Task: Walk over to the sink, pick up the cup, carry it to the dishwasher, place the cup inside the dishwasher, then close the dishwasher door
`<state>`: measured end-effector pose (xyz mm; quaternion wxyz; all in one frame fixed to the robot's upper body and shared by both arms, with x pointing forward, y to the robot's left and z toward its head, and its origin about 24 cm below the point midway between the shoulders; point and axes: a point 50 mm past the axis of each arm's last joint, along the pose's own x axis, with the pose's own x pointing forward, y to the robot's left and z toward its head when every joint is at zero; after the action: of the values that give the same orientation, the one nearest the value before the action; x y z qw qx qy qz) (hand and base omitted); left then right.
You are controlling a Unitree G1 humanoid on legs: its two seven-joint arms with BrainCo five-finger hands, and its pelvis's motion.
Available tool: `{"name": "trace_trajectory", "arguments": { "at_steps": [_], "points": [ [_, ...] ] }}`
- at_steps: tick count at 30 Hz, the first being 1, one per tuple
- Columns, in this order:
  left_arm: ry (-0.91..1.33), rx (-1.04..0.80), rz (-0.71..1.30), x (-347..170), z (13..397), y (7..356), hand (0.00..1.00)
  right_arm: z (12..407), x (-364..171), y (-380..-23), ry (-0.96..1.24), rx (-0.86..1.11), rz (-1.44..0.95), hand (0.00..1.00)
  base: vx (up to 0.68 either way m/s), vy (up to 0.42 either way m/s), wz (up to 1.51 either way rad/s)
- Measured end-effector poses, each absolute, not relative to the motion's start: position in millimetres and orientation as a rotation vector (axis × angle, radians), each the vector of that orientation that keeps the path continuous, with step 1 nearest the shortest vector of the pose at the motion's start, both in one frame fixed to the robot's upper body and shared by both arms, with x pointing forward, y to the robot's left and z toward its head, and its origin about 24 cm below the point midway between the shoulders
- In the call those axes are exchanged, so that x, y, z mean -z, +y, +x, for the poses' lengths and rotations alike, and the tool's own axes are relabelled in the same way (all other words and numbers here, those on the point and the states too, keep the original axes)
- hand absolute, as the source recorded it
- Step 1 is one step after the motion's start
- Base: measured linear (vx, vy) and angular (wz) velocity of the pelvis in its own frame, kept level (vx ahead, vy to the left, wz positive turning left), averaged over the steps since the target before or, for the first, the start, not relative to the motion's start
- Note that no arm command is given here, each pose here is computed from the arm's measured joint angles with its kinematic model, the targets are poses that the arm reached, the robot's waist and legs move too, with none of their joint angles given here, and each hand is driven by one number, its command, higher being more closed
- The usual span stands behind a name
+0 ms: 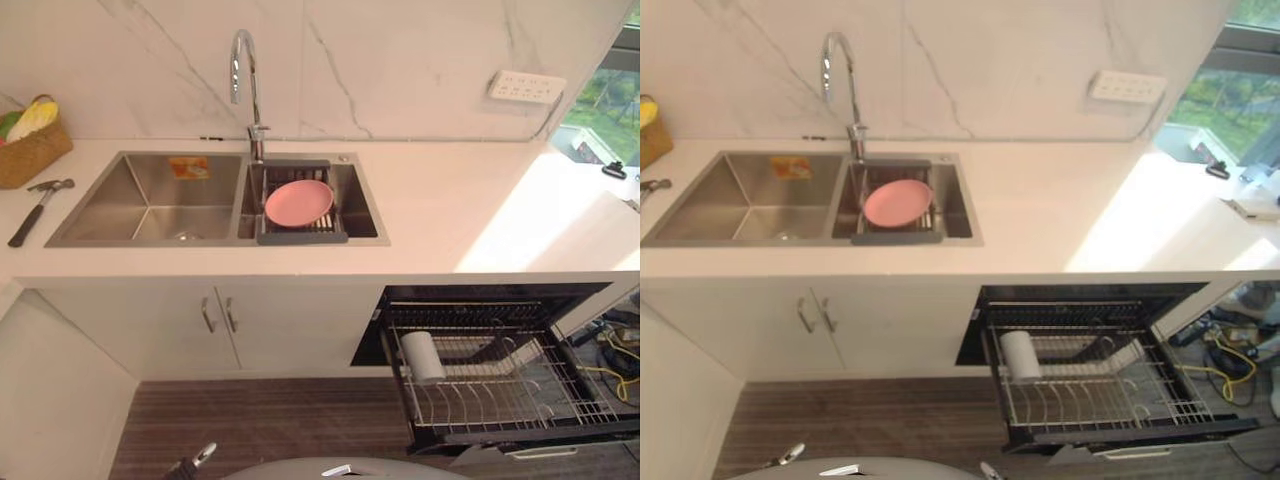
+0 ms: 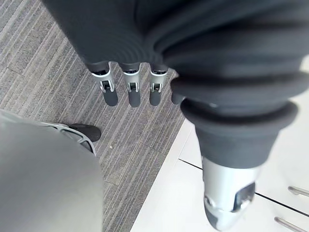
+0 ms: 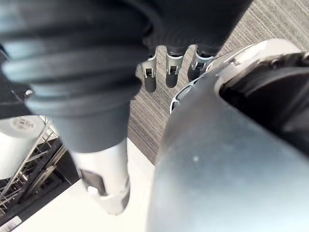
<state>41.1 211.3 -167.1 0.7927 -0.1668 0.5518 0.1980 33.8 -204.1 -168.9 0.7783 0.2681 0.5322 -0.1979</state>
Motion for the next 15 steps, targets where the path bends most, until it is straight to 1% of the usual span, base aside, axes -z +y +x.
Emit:
{"name": "trace_trajectory", "arguments": {
  "at_steps": [3,6,8,11,13,14,15],
  "points": [
    [1.157,-0.411,-0.316,164.7,48.6,216.8,0.00,42.4,168.6,-201.7,1.152,0.358,0.564,0.00,0.04,-0.003,-0.27],
    [1.092,-0.433,-0.290,160.6,65.7,220.0,0.00,50.0,167.0,-200.8,1.142,0.323,0.567,0.00,0.01,-0.025,-0.11],
    [1.042,-0.457,-0.311,157.7,77.0,223.5,0.00,52.5,166.8,-197.7,1.136,0.320,0.583,0.00,-0.06,-0.020,0.09],
    [0.984,-0.493,-0.374,155.1,86.3,221.0,0.00,57.7,164.1,-204.8,1.106,0.335,0.587,0.00,-0.19,-0.041,0.10],
    [0.961,-0.525,-0.417,155.3,84.0,216.7,0.00,57.2,162.0,-214.6,1.086,0.351,0.590,0.00,-0.12,0.106,-0.10],
    [0.969,-0.547,-0.418,157.1,74.0,216.3,0.00,53.1,162.0,-215.8,1.090,0.355,0.592,0.00,0.14,0.276,-0.34],
    [0.961,-0.562,-0.419,157.9,69.4,214.7,0.00,59.8,159.9,-216.4,1.062,0.345,0.591,0.00,0.18,0.266,-0.41]
  ]
}}
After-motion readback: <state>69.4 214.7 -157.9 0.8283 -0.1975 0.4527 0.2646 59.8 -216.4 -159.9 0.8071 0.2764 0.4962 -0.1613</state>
